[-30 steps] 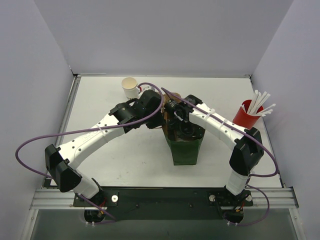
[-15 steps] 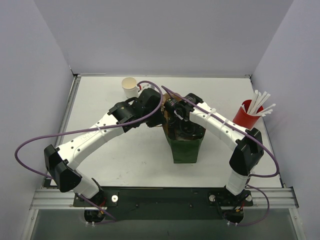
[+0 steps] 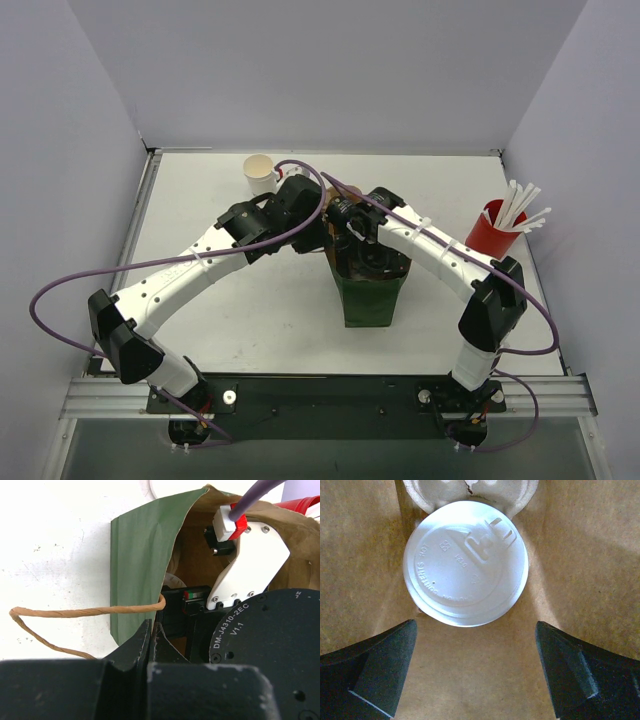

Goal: Pack the takeout coffee

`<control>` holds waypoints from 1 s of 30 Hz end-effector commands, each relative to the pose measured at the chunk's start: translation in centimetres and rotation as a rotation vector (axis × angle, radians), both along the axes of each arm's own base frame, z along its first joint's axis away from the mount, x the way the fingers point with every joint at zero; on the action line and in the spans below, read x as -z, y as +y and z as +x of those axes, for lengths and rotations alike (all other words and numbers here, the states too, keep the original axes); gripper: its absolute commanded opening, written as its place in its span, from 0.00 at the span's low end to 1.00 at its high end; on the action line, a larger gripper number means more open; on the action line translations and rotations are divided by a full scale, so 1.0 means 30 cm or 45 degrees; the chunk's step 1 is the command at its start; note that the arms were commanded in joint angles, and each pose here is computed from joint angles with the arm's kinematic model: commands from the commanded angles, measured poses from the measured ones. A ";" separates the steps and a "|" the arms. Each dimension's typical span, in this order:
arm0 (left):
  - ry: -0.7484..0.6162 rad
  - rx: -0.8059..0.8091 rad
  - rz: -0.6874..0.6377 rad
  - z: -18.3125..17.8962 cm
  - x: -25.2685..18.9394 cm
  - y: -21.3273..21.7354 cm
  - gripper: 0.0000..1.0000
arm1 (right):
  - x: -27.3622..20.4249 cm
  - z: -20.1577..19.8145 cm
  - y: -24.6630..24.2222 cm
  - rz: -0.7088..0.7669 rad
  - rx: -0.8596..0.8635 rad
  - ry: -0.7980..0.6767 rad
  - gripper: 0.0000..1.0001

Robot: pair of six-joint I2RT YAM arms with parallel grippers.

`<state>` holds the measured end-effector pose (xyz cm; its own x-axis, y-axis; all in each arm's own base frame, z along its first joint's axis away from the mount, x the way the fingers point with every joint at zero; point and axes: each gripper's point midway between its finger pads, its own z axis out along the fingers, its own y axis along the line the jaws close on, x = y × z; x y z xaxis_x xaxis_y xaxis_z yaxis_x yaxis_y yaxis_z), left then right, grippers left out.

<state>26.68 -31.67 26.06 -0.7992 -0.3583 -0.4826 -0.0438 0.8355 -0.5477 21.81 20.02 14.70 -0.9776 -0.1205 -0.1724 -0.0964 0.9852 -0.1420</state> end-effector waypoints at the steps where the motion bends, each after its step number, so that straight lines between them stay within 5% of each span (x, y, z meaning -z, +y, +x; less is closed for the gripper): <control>1: -0.032 -0.005 -0.003 0.020 -0.025 -0.016 0.00 | -0.091 -0.017 0.016 0.053 -0.038 -0.073 0.99; 30: -0.032 -0.022 0.005 0.016 -0.034 -0.001 0.00 | -0.130 0.006 0.041 0.116 -0.042 -0.114 1.00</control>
<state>26.97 -31.54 26.31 -0.7887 -0.3662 -0.4938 -0.0475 0.8371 -0.5450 22.32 19.69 15.28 -0.9738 -0.1229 -0.1915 -0.0943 0.9839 -0.1519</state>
